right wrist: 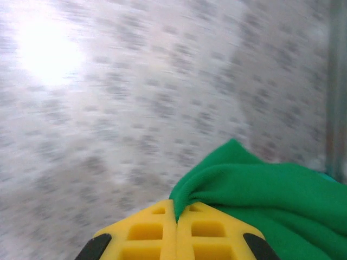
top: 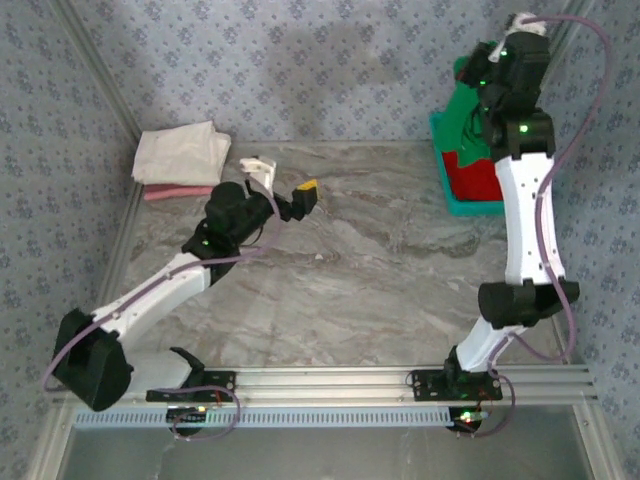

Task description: Fold and stack the t-shirts

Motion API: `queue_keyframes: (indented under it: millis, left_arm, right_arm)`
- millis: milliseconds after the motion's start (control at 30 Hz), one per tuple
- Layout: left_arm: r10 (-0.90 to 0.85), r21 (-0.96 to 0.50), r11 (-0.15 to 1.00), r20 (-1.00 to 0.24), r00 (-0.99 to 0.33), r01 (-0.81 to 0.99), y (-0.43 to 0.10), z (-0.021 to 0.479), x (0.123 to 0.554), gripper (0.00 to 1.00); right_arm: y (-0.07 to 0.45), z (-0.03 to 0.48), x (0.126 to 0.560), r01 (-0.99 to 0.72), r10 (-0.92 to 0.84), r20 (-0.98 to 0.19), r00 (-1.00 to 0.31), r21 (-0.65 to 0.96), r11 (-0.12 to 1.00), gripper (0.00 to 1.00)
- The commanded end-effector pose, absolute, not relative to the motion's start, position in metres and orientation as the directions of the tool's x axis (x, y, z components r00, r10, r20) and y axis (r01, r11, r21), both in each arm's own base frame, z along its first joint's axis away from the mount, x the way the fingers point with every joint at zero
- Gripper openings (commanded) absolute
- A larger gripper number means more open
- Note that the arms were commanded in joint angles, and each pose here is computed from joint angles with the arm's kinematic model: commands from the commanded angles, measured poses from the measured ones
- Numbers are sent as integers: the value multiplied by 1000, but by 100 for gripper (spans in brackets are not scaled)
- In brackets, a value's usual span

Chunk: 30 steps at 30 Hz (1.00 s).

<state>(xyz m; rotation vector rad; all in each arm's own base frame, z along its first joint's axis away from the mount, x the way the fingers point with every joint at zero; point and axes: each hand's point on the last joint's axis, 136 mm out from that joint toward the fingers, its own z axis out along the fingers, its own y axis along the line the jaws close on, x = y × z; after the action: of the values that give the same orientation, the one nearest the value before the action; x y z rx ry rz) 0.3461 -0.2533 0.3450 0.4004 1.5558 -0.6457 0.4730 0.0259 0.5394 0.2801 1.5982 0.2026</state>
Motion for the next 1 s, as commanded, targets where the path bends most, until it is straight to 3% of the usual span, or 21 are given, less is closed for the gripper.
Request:
queue_keyframes:
  millis: [0,167,300,333,467,567,800,967]
  left_arm:
    - [-109,-132,821,-991,-74,556,-230,350,341,98]
    - [-110,-124,869,-992,-58,478,-192,345,328,98]
    - [-102,-151,894,-985,-136,422,-168,321,329,98]
    - [-86,-150,894,-982,-167,422,-166,311,329,98]
    - [12,-134,893,-947,-322,429,-168,271,328,98]
    - [73,-143,878,-902,-425,456,-173,238,321,98]
    - [160,-212,805,-822,-547,554,-201,188,287,98]
    - [285,-150,830,-713,-640,537,-207,141,265,98]
  right_arm:
    - [75,585,425,-46,128,-990,51,126,991,0]
    - [124,561,400,-95,159,-987,28,156,983,0]
    - [126,461,440,-14,299,-946,-126,303,953,40]
    - [128,430,454,0,322,-926,-198,329,944,43]
    - [119,326,490,75,344,-811,-474,352,933,46]
    - [101,284,482,121,354,-780,-516,342,932,46]
    - [115,196,420,68,306,-635,-710,370,926,50]
    - [168,176,356,-175,141,-641,-754,404,898,55]
